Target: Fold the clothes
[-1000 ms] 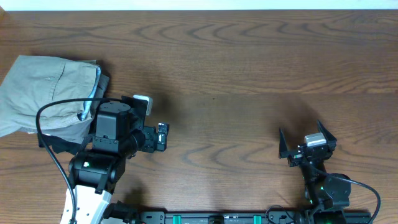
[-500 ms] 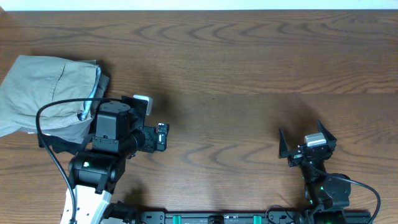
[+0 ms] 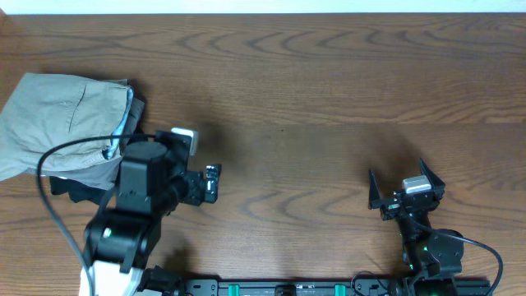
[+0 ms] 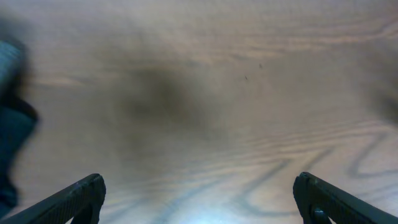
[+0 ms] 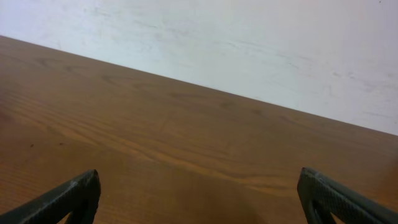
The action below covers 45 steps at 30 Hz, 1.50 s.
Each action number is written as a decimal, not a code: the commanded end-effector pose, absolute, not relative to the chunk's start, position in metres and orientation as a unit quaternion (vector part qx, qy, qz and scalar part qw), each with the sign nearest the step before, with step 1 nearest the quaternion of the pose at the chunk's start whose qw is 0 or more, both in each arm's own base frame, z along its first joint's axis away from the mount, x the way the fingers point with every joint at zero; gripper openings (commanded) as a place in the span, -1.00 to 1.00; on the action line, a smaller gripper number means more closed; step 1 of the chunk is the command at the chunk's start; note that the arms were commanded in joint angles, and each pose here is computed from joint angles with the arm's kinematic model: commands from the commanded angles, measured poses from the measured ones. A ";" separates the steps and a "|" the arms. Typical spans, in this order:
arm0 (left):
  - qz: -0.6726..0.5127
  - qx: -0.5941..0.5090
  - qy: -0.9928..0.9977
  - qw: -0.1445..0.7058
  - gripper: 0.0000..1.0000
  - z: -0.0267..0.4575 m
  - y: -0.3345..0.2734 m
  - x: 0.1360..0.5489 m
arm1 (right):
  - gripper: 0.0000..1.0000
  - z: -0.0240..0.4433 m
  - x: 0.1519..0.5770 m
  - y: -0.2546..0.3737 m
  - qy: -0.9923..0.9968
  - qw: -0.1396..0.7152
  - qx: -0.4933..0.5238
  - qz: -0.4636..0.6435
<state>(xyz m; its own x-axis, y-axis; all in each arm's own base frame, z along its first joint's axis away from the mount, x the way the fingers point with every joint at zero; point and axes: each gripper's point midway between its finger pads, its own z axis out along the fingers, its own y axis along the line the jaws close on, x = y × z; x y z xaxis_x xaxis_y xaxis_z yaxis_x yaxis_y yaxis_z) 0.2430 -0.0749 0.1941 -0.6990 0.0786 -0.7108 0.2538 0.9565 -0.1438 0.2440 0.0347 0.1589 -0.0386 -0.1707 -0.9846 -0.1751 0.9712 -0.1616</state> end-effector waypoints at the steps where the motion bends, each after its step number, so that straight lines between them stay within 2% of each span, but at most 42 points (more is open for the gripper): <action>1: -0.047 0.091 0.908 0.407 0.96 0.193 -0.050 0.237 | 0.98 0.158 0.244 0.030 0.722 0.683 -0.110 -0.004; 8: -0.009 0.059 0.895 0.442 0.96 0.146 -0.025 0.213 | 0.99 0.158 0.244 0.030 0.722 0.683 -0.110 -0.004; 15: -0.008 0.033 0.842 0.538 0.96 0.121 -0.017 0.224 | 0.99 0.158 0.244 0.030 0.722 0.683 -0.110 -0.004; 24: 0.028 0.021 0.755 0.654 0.96 0.140 -0.002 0.244 | 0.98 0.158 0.244 0.030 0.722 0.683 -0.110 -0.004; 29: 0.057 0.055 0.757 0.649 0.96 0.137 -0.001 0.244 | 0.99 0.158 0.244 0.030 0.722 0.683 -0.110 -0.004; 39: 0.055 0.053 0.755 0.652 0.96 0.139 -0.001 0.244 | 0.99 0.158 0.244 0.030 0.722 0.683 -0.110 -0.004; 45: 0.053 0.069 0.669 0.738 0.96 0.198 -0.009 0.245 | 0.98 0.158 0.244 0.030 0.722 0.683 -0.110 -0.004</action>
<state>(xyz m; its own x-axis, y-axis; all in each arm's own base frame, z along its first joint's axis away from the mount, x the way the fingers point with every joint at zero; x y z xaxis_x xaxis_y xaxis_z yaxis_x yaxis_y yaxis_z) 0.2471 -0.0053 0.1768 0.0074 0.1500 -0.9887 0.0042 0.9887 0.1501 0.2440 0.0346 0.1589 -0.0385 -0.1704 -0.9846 -0.1743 0.9714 -0.1613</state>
